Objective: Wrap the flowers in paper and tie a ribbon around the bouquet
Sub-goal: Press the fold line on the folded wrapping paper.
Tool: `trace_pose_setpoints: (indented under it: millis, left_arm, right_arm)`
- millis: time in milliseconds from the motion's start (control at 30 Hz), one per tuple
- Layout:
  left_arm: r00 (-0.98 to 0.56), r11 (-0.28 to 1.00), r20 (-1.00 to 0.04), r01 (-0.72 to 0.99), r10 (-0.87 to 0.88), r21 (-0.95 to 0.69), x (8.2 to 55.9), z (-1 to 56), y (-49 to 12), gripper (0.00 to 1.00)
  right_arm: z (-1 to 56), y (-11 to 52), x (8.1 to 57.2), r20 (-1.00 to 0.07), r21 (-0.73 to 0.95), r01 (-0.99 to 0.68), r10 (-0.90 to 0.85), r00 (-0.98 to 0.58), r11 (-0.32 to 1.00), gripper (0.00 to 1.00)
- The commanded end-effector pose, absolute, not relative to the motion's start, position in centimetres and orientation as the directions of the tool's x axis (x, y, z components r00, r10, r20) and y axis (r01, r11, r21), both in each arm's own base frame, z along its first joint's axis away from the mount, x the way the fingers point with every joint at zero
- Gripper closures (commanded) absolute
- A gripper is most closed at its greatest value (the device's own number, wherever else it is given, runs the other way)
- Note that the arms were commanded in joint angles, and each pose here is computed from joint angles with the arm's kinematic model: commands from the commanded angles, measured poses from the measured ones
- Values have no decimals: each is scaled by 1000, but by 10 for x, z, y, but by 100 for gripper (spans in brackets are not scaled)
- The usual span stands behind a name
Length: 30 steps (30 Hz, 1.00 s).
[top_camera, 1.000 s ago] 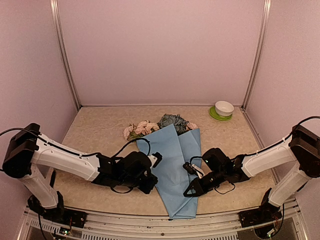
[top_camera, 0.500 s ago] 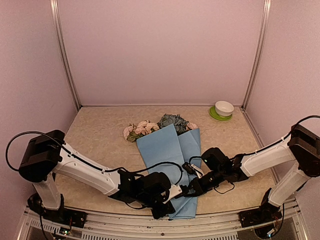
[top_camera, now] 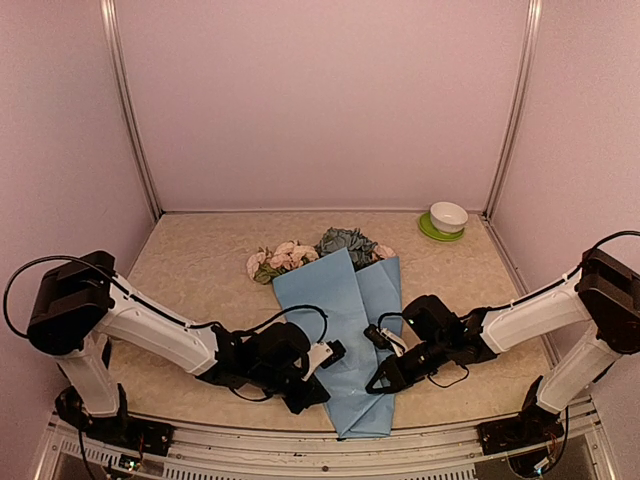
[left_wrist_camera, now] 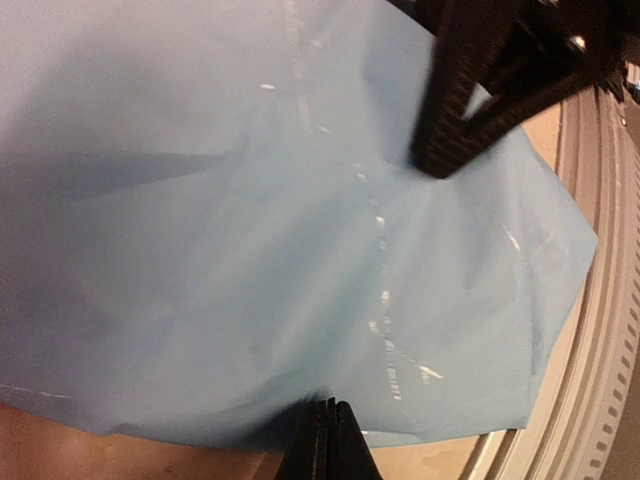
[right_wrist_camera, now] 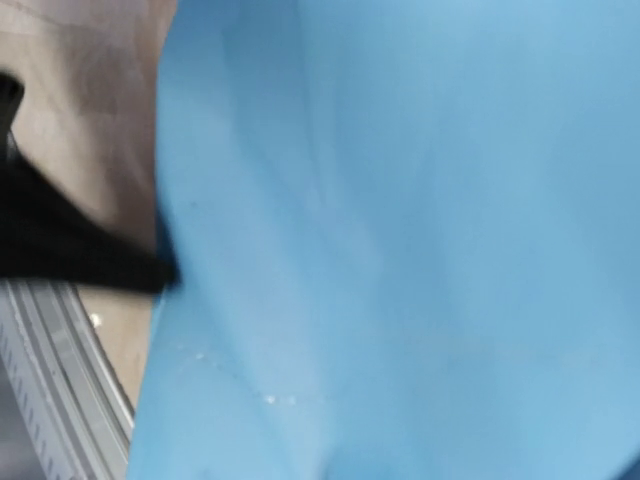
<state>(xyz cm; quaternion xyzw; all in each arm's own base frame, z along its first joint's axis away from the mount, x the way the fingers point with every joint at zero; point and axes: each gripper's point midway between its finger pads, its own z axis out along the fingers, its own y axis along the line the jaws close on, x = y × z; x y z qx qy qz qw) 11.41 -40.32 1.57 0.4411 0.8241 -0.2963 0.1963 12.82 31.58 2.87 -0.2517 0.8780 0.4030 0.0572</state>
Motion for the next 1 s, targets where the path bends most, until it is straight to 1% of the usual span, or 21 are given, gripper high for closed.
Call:
trace_pose_setpoints:
  millis: [0, 100, 167, 400, 500, 567, 633, 733, 833, 967]
  left_arm:
    - [-657, 648, -532, 722, 535, -241, 159, -7, -360, 98]
    - [-708, 741, -535, 639, 461, -207, 182, -9, -340, 99]
    - [-732, 779, -524, 599, 436, -188, 190, -13, -326, 99]
    - [-765, 830, -478, 544, 431, -124, 193, -28, -294, 100]
    - [-773, 848, -498, 514, 393, -129, 201, -21, -291, 100]
    - [-752, 845, -541, 519, 377, -132, 206, -4, -298, 100]
    - [-706, 831, -606, 541, 366, -128, 209, 20, -312, 100]
    - [-602, 760, -709, 634, 366, -146, 200, 65, -354, 97]
    - [-574, 677, -724, 707, 382, -204, 187, 76, -394, 95]
    - [-559, 636, -705, 746, 437, -198, 186, 57, -429, 95]
  right_arm:
    - [21, 310, 128, -276, 659, -478, -405, -872, 581, 100]
    - [20, 310, 128, -273, 655, -480, -410, -870, 583, 100]
    - [19, 309, 127, -269, 656, -478, -411, -871, 585, 100]
    - [19, 310, 128, -270, 654, -479, -412, -870, 585, 100]
    - [20, 311, 128, -273, 658, -479, -408, -871, 581, 100]
    - [21, 311, 128, -275, 659, -480, -409, -870, 579, 100]
    - [21, 312, 128, -275, 659, -481, -410, -870, 579, 100]
    - [21, 312, 129, -273, 660, -475, -404, -873, 582, 100]
    - [23, 314, 130, -280, 664, -474, -396, -874, 578, 100]
    - [29, 318, 135, -301, 660, -482, -385, -872, 575, 100]
